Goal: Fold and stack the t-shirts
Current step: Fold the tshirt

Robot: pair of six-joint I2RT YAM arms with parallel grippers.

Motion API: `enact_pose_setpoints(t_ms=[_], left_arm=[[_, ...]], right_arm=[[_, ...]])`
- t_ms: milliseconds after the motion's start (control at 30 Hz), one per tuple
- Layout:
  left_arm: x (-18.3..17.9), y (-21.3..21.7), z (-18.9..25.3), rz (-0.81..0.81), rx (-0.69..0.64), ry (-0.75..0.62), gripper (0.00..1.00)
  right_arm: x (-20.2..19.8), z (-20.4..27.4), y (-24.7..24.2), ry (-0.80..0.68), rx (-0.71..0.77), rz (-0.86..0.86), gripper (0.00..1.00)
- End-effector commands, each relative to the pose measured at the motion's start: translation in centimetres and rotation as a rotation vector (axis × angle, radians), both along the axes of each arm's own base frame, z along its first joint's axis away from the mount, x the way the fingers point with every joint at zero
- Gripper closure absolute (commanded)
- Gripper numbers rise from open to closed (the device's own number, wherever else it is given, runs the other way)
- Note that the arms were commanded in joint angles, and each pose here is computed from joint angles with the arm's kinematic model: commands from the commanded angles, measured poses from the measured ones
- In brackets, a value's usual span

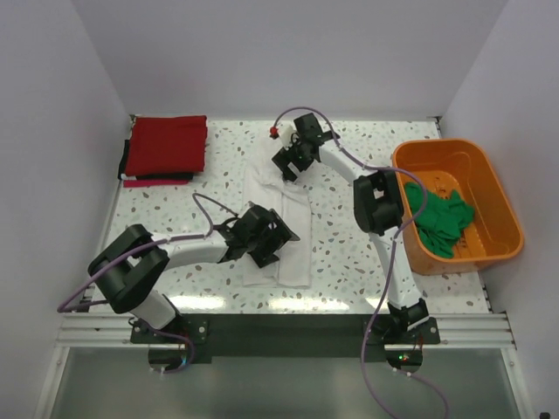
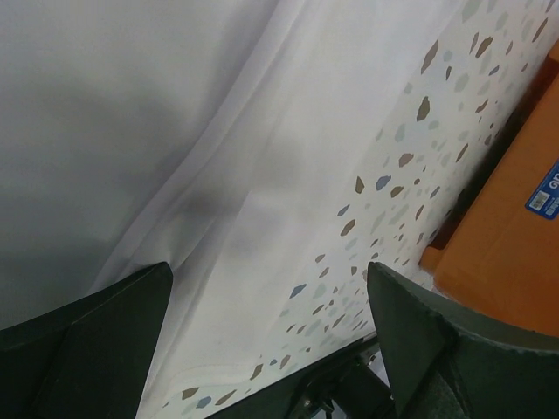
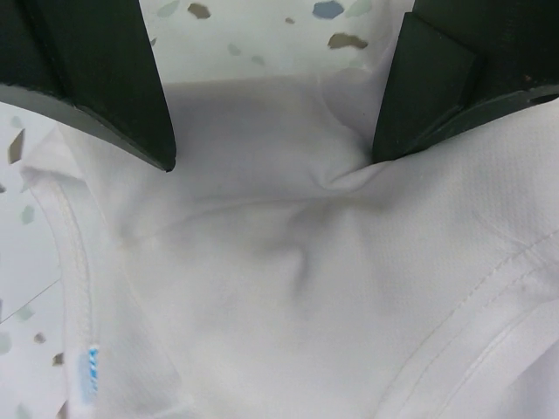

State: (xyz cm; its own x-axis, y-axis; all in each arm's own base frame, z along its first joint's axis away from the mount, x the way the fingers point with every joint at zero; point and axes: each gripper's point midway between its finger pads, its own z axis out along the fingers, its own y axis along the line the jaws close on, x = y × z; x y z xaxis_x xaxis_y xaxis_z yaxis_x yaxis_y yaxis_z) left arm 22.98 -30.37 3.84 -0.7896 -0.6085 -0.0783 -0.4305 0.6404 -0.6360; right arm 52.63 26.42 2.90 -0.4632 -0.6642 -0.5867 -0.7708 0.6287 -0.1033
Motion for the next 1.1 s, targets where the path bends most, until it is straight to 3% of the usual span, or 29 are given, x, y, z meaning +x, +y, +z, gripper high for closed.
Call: enact_pose_setpoints(t_ms=[0,100,300,500,633,733,800,833,867,900,967,1000,1067], left_arm=[[-4.4,4.2,-5.9,-0.022,0.257,0.184,0.00],[-3.4,4.0,-4.7,-0.002,0.269,0.141,0.00],[-1.4,3.7,-1.2,0.005,0.273,0.026,0.00],[1.9,1.6,5.7,-0.027,0.223,-0.156,0.00],[2.3,1.2,9.0,-0.052,0.183,-0.239,0.00],[1.8,2.8,9.8,-0.044,0.228,-0.254,0.00],[1.1,5.2,9.1,-0.034,0.320,-0.239,0.00],[0.8,6.5,9.5,-0.008,0.346,-0.239,0.00],[-0.3,8.4,8.8,-0.006,0.420,-0.206,0.00],[-0.8,10.4,8.7,0.024,0.468,-0.210,0.00],[-2.4,13.2,7.6,0.052,0.538,-0.164,0.00],[-3.4,14.6,6.2,0.047,0.575,-0.136,0.00],[-4.3,15.6,5.6,0.023,0.566,-0.132,0.00]], right_arm=[[3.9,1.0,0.3,-0.171,-0.043,0.007,0.01],[5.8,2.2,-0.4,-0.285,-0.091,-0.002,0.01],[6.6,4.0,-1.0,-0.343,-0.152,0.050,0.02],[5.8,12.1,-0.3,-0.452,-0.066,0.076,0.01],[3.0,19.1,0.0,-0.505,0.042,0.095,0.01],[1.0,20.3,-0.8,-0.447,0.118,-0.010,0.01],[-0.9,22.7,-1.7,-0.414,0.209,-0.146,0.01],[-2.0,21.2,-2.6,-0.361,0.205,-0.214,0.01],[-3.7,23.1,-3.3,-0.322,0.296,-0.346,0.01],[-5.7,20.3,-4.5,-0.226,0.270,-0.427,0.01],[-8.9,18.8,-5.1,-0.077,0.364,-0.605,0.01],[-11.4,19.3,-5.2,-0.028,0.396,-0.625,0.01],[-15.9,14.3,-5.8,0.109,0.384,-0.710,0.01]])
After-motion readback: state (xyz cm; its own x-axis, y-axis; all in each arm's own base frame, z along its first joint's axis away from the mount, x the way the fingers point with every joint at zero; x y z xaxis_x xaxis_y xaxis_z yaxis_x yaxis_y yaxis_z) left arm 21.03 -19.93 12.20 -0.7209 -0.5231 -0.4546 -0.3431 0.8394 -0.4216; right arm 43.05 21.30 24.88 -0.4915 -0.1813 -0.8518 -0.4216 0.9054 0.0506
